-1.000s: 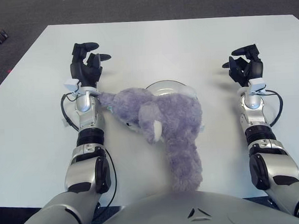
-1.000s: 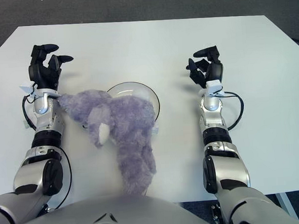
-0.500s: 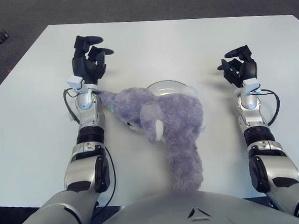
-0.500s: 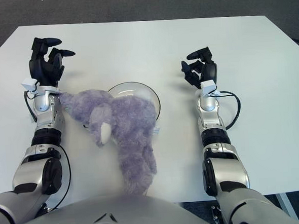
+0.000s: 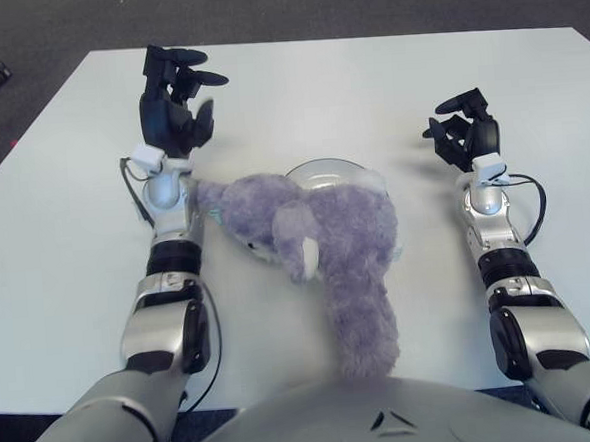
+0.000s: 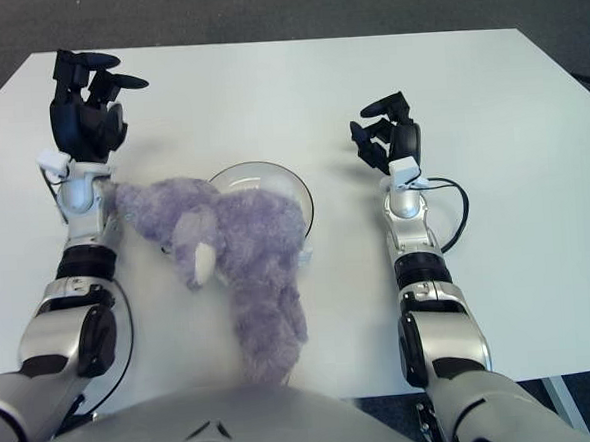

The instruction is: Put the doll into the plate.

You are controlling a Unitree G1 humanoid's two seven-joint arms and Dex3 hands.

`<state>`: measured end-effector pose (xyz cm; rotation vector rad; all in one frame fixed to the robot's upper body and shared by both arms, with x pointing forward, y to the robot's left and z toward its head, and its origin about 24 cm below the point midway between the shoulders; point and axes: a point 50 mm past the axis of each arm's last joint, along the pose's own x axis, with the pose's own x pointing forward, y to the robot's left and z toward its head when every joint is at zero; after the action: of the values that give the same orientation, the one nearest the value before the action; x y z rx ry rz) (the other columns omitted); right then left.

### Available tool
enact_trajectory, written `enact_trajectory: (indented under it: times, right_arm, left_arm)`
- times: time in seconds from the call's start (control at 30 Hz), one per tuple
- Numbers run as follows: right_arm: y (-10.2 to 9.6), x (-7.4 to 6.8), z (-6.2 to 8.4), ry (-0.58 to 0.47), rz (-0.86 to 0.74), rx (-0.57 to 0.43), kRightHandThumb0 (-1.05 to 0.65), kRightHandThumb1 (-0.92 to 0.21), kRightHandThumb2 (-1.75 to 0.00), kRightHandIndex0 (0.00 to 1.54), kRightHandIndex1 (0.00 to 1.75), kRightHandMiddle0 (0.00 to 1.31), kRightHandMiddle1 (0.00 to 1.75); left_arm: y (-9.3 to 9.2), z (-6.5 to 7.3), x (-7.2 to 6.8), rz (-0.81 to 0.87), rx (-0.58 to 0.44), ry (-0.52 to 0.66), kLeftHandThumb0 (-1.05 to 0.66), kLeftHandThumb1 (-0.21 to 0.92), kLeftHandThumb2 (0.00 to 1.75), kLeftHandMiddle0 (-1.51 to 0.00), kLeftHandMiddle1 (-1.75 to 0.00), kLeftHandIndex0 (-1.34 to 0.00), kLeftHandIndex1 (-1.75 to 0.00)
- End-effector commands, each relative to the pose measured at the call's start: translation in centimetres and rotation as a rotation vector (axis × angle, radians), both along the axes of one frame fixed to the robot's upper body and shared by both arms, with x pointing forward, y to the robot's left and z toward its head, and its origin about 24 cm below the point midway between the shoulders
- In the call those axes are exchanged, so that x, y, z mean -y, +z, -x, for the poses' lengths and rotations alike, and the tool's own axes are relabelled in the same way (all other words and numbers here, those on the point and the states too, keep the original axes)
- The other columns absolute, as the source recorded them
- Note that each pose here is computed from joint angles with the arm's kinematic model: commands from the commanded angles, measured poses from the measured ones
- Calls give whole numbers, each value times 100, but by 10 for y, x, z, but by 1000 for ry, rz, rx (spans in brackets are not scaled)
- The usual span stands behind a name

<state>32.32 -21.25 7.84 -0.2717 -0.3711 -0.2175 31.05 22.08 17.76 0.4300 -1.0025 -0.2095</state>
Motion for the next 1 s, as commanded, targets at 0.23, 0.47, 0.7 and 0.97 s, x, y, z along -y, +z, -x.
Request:
enact_trajectory:
  times: [0.23,0.47,0.7,0.97]
  right_arm:
    - [-14,-7,4,-8,20,-88,-35,-92,-39,78,108,34,160]
    - [-8,-8,-2,-11,48,-108,-35,-92,-39,79,104,34,159]
    - [-4,-9,-5,-14,81,-133,-35,-92,-38,81,98,34,159]
    - [-4,-10,-6,-9,118,-159,-35,-92,-38,82,95,34,159]
  left_arm:
    - [20,-8,-18,-109,-161,-105,-78,86,0,-54,0,-21,-47]
    - [35,-8,-21,-260,-225,-151,-79,86,0,-51,0,-18,-52]
    - [48,-5,-23,-369,-271,-177,-84,85,0,-45,0,-22,-42]
    - [52,-4,-24,-377,-316,-250,-91,89,1,-41,0,-24,-31]
